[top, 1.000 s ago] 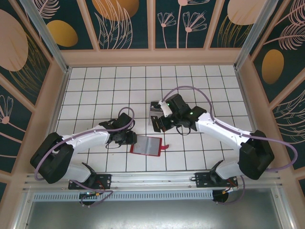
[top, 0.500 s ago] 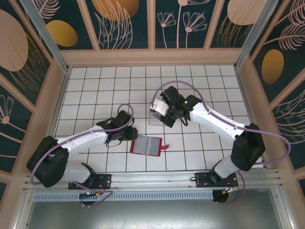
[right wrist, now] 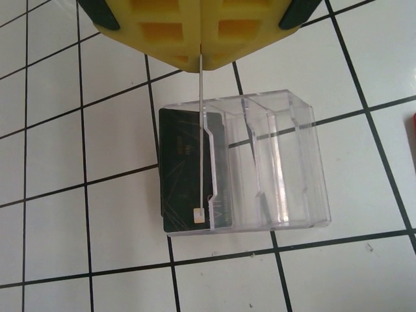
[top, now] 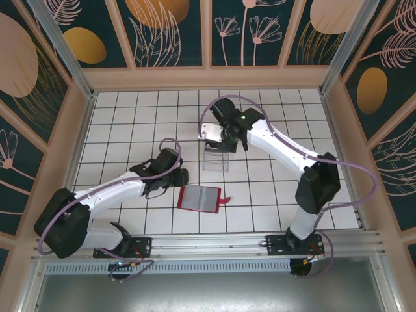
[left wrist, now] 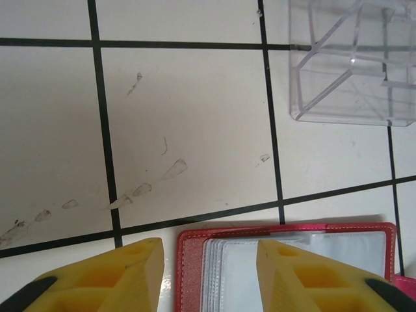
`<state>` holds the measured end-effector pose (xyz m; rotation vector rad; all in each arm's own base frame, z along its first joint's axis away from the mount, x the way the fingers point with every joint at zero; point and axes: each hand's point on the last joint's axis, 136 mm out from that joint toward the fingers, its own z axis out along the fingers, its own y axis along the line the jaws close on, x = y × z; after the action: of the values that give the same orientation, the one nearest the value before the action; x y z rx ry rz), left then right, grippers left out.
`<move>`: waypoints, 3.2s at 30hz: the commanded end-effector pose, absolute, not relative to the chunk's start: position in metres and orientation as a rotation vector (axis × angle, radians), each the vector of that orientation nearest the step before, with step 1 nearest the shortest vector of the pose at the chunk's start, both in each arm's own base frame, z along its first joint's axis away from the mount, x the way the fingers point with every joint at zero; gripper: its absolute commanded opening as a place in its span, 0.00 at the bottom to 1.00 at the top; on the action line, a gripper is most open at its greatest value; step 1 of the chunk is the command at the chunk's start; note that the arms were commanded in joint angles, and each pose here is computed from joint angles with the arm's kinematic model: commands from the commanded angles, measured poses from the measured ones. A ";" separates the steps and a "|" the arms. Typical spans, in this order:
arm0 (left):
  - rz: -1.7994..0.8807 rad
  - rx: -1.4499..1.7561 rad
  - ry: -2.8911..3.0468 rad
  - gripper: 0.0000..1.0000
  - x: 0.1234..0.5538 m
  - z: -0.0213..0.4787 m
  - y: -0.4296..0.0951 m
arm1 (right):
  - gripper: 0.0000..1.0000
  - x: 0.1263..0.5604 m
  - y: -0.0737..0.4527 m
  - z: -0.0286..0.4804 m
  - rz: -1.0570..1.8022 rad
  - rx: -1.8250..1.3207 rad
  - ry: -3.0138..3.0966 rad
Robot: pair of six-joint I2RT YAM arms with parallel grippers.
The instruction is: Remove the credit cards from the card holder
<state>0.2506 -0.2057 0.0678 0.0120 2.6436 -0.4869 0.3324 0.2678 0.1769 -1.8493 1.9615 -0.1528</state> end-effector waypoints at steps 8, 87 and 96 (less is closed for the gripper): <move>-0.517 0.022 2.573 0.45 0.257 0.082 -0.209 | 0.00 0.344 0.264 0.159 -0.155 -2.043 2.037; -0.494 -0.042 2.533 0.47 0.251 0.084 -0.193 | 0.29 0.421 0.284 0.131 -0.361 -1.909 2.008; -0.491 -0.041 2.534 0.47 0.250 0.084 -0.191 | 0.32 0.437 0.283 0.136 -0.446 -1.837 1.964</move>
<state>0.2507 -0.1939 0.0848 -0.0480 2.5292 -0.5175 0.4276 0.2841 0.1092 -1.9093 2.0184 -0.3893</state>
